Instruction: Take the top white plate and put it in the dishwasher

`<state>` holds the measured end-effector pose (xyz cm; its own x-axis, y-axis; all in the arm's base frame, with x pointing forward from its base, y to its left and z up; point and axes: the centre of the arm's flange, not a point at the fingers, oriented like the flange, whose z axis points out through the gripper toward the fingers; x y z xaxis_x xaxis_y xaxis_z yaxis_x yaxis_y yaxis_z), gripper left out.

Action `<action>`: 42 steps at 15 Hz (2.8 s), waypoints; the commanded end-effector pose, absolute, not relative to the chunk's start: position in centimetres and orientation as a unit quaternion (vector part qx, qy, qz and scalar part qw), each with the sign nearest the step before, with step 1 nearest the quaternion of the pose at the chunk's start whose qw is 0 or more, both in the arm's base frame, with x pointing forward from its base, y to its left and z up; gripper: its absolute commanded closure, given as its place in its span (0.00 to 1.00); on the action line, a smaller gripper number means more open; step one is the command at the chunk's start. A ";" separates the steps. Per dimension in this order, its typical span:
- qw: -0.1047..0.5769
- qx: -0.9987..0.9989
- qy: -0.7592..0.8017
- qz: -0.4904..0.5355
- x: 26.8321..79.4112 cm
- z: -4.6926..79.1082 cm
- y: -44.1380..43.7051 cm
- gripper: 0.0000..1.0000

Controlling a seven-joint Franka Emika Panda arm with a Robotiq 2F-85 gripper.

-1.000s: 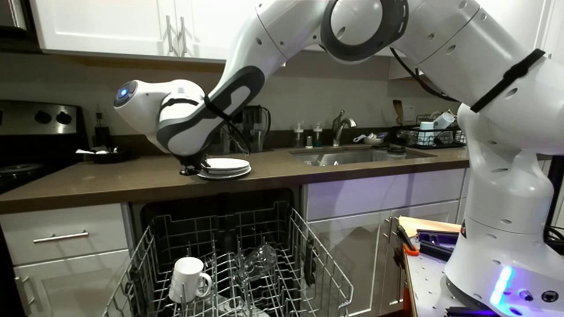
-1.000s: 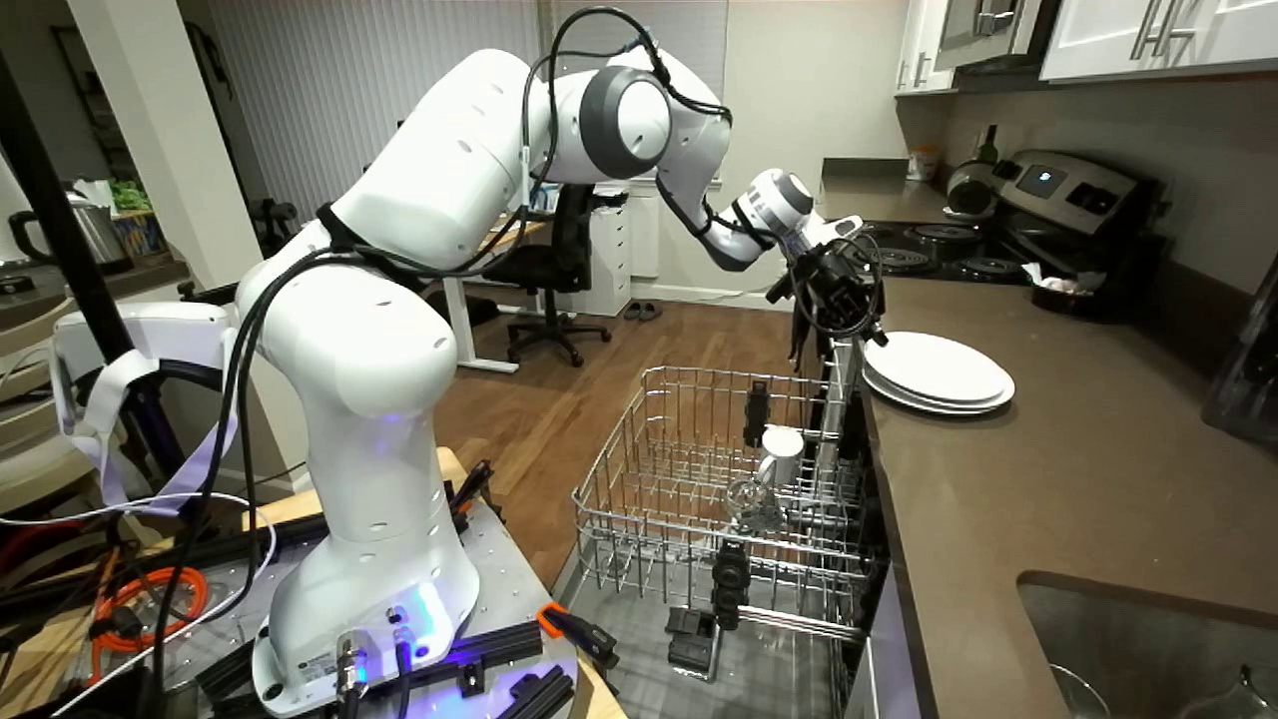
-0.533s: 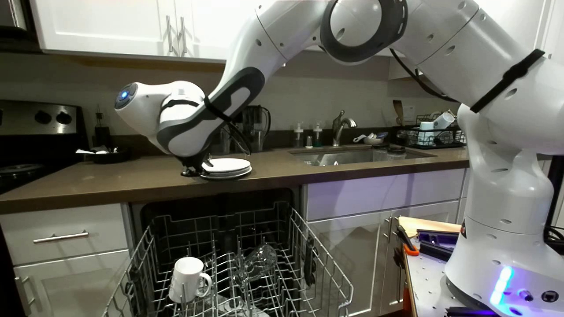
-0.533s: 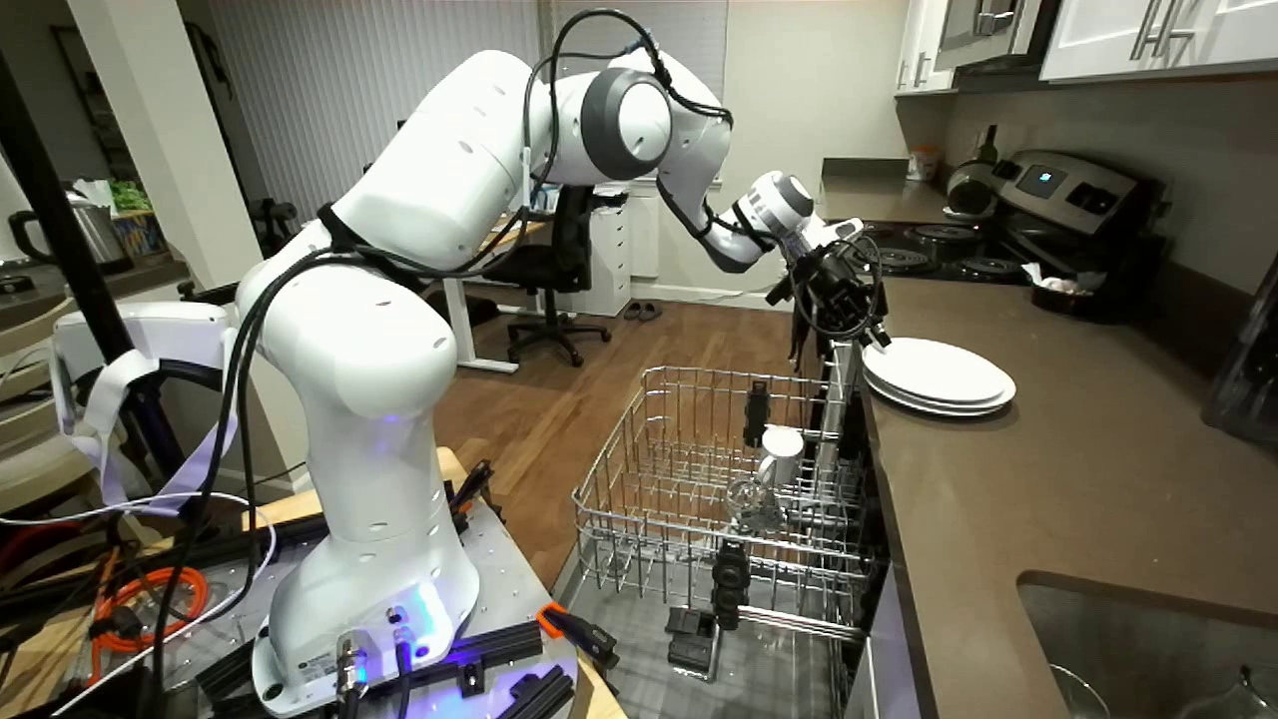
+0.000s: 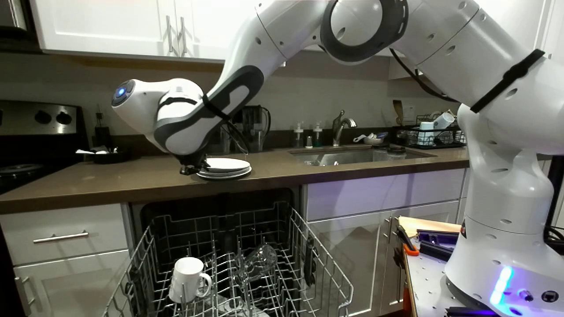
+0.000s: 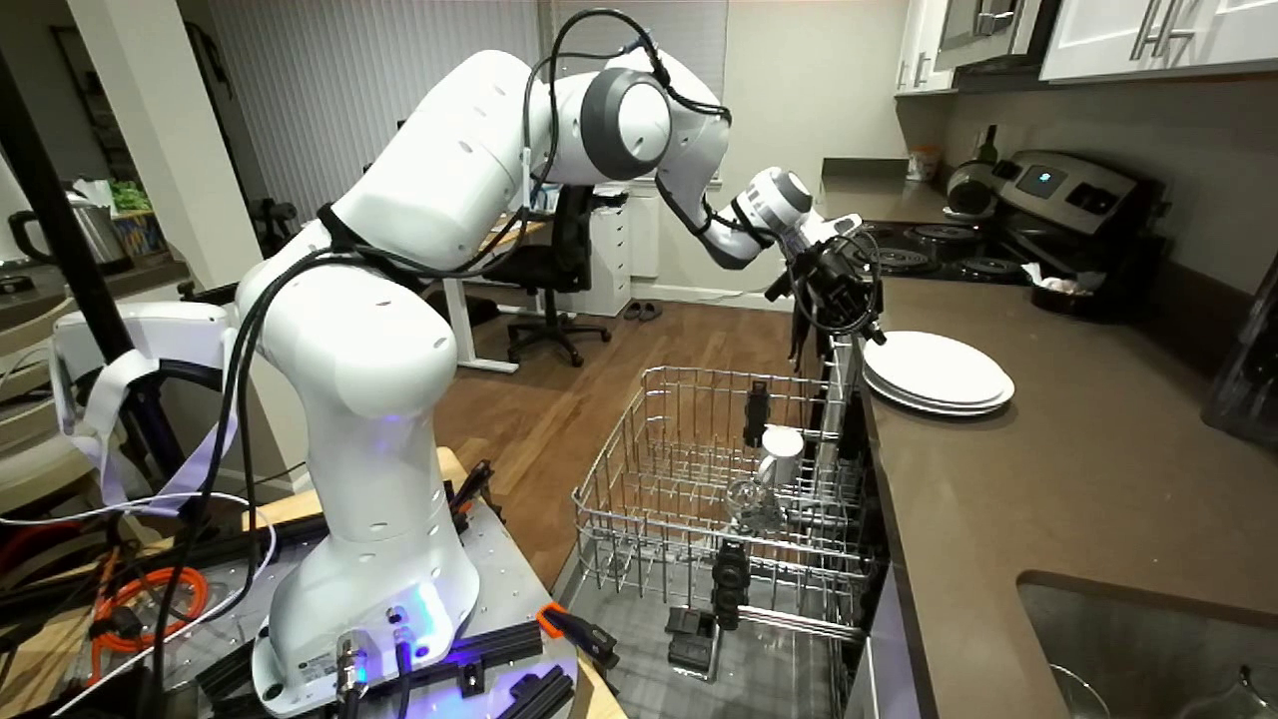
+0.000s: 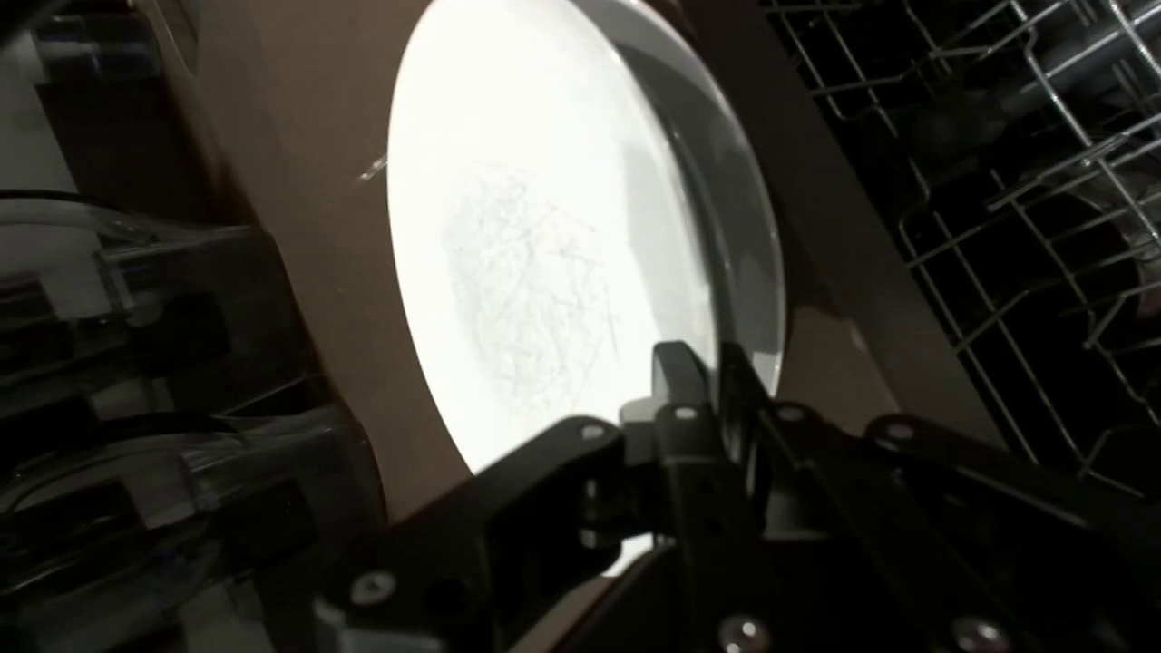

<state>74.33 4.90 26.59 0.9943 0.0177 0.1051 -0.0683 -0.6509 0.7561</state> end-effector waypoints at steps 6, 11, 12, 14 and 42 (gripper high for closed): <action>0.417 0.907 0.002 0.056 74.6 27.1 7.4 0.98; 0.451 0.890 0.002 0.069 74.5 27.2 7.8 0.99; 0.452 0.889 0.004 0.068 74.5 27.2 7.8 0.98; 0.457 0.887 0.007 0.068 74.4 27.4 8.0 0.99; 0.470 0.879 0.020 0.084 73.4 27.9 11.3 0.98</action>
<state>73.78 10.67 27.07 0.9856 0.1175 0.1212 -0.0315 -0.5775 0.8158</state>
